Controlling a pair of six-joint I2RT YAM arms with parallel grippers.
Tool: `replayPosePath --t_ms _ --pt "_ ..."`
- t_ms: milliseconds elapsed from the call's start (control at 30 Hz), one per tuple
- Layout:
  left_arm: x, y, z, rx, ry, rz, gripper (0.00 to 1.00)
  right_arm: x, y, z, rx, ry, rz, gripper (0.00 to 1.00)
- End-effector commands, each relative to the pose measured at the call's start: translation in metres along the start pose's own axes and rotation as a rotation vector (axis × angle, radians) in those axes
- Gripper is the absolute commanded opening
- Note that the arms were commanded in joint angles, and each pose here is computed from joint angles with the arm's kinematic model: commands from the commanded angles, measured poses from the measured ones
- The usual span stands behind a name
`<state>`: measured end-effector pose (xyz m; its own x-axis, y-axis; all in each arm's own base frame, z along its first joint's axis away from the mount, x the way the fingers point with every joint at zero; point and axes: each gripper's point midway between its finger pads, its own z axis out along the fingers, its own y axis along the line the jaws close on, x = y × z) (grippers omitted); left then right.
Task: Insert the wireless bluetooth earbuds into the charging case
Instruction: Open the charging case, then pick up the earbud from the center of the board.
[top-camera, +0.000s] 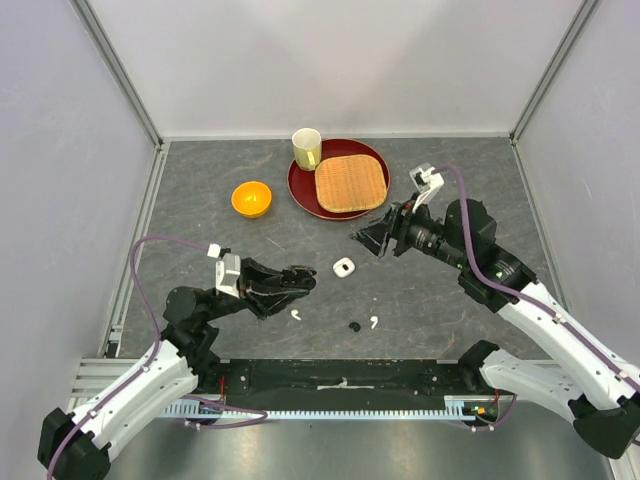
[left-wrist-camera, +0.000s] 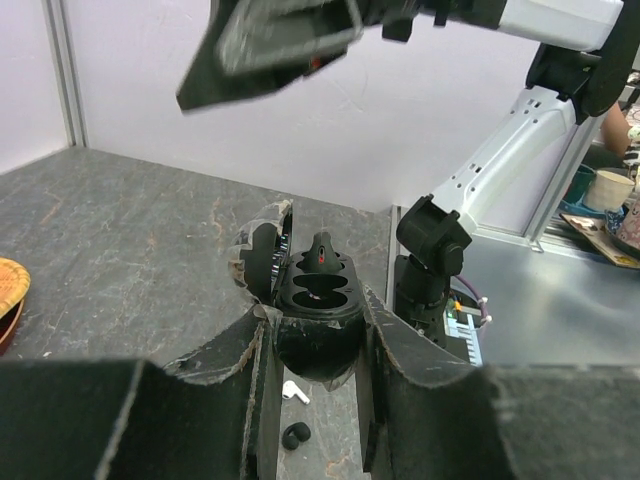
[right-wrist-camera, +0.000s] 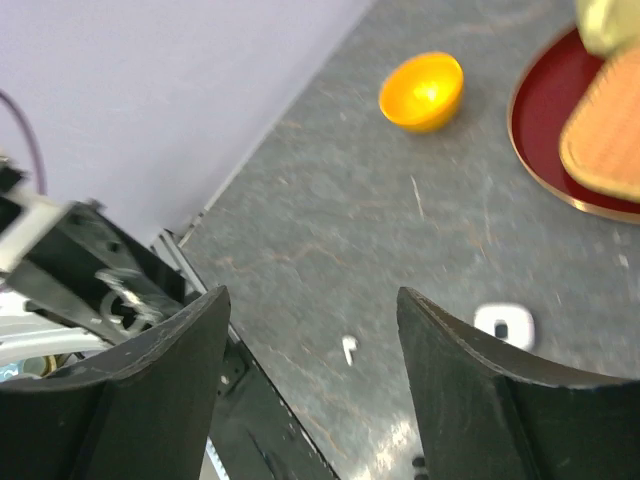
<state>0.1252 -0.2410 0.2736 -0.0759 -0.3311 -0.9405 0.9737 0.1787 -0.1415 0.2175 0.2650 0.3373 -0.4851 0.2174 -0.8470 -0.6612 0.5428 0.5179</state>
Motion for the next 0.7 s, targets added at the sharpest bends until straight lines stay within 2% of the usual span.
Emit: replayPosePath --t_ms 0,133,233,367,533,667 --pt "-0.007 0.003 -0.001 -0.024 -0.027 0.064 0.02 0.058 -0.045 -0.004 0.123 0.148 0.089 0.69" --pt "-0.011 0.003 -0.001 -0.026 -0.03 0.074 0.02 0.131 -0.073 -0.009 0.172 0.327 0.167 0.61" --pt "-0.012 0.004 0.001 -0.027 -0.028 0.067 0.02 0.166 -0.081 -0.012 0.173 0.419 0.217 0.55" --pt "-0.012 0.004 0.002 -0.027 -0.026 0.053 0.02 0.19 -0.089 -0.013 0.167 0.474 0.238 0.51" --pt "-0.012 0.004 0.002 -0.028 -0.031 0.039 0.02 0.216 -0.094 -0.009 0.144 0.551 0.25 0.42" --pt "-0.011 0.005 0.0 -0.04 -0.035 0.037 0.02 0.231 -0.097 -0.007 0.15 0.597 0.224 0.41"
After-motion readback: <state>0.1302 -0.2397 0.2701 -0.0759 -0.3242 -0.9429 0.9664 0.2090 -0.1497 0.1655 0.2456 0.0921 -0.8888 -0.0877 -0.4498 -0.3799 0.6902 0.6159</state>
